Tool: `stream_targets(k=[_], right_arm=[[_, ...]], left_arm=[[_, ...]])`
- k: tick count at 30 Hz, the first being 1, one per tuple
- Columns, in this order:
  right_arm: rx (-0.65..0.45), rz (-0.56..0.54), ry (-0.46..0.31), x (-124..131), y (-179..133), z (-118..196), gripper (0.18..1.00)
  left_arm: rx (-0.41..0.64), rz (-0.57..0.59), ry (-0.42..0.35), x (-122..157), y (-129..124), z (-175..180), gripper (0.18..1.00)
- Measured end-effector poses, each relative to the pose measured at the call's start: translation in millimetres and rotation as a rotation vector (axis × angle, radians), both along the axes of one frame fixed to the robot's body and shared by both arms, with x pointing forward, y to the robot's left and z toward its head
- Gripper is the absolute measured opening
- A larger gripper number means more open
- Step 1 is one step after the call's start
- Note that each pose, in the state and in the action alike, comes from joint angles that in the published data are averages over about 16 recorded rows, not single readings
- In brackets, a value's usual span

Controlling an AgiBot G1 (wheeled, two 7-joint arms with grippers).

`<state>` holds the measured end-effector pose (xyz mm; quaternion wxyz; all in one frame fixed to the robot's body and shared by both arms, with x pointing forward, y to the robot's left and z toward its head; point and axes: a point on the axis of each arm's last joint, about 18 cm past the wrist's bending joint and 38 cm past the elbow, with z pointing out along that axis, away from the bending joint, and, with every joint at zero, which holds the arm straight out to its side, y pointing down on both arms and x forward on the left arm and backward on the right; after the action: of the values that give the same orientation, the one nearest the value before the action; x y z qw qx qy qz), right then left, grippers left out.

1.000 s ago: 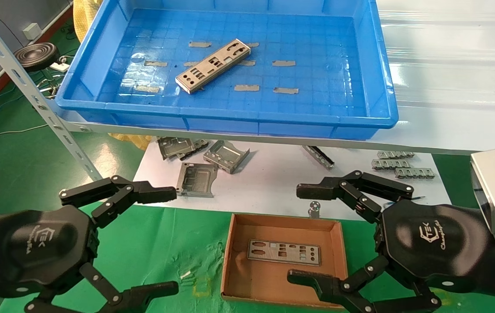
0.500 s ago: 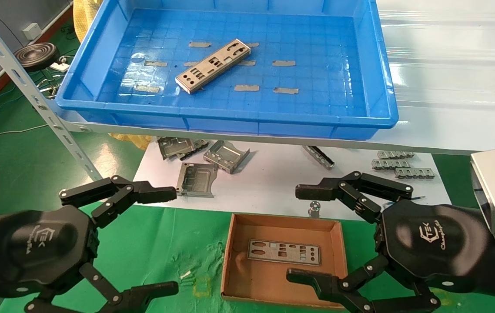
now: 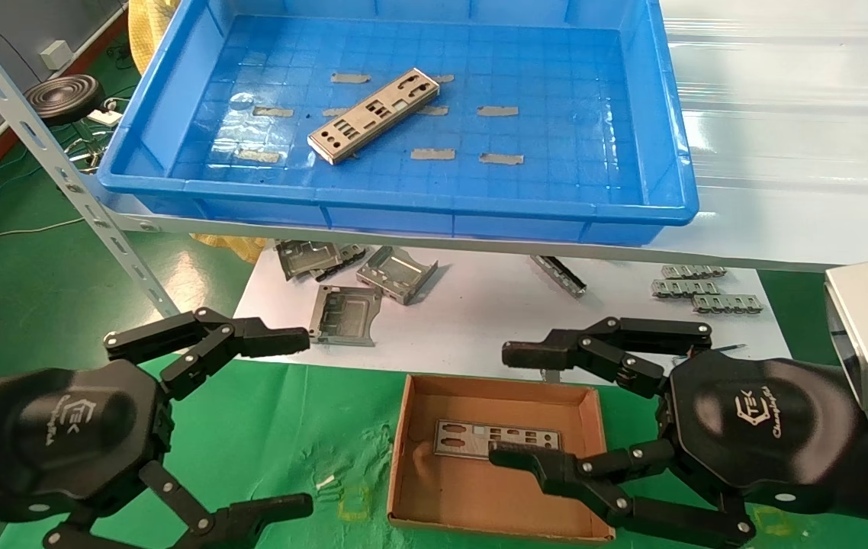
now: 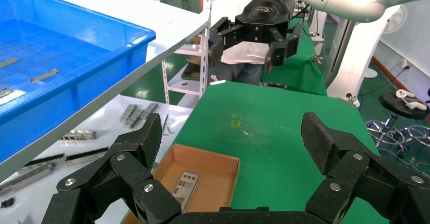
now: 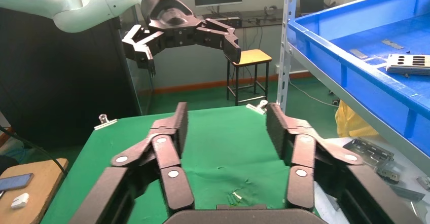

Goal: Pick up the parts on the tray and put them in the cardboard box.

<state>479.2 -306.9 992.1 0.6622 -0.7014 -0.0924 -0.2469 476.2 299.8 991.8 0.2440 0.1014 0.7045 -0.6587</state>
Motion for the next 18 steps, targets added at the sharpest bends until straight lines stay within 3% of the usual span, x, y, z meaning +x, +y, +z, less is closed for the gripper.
stream_targets(k=[18], right_arm=[[0.000,0.000,0.000,0.0,0.0,0.0,0.309]], left_arm=[[0.000,0.000,0.000,0.0,0.0,0.0,1.001]])
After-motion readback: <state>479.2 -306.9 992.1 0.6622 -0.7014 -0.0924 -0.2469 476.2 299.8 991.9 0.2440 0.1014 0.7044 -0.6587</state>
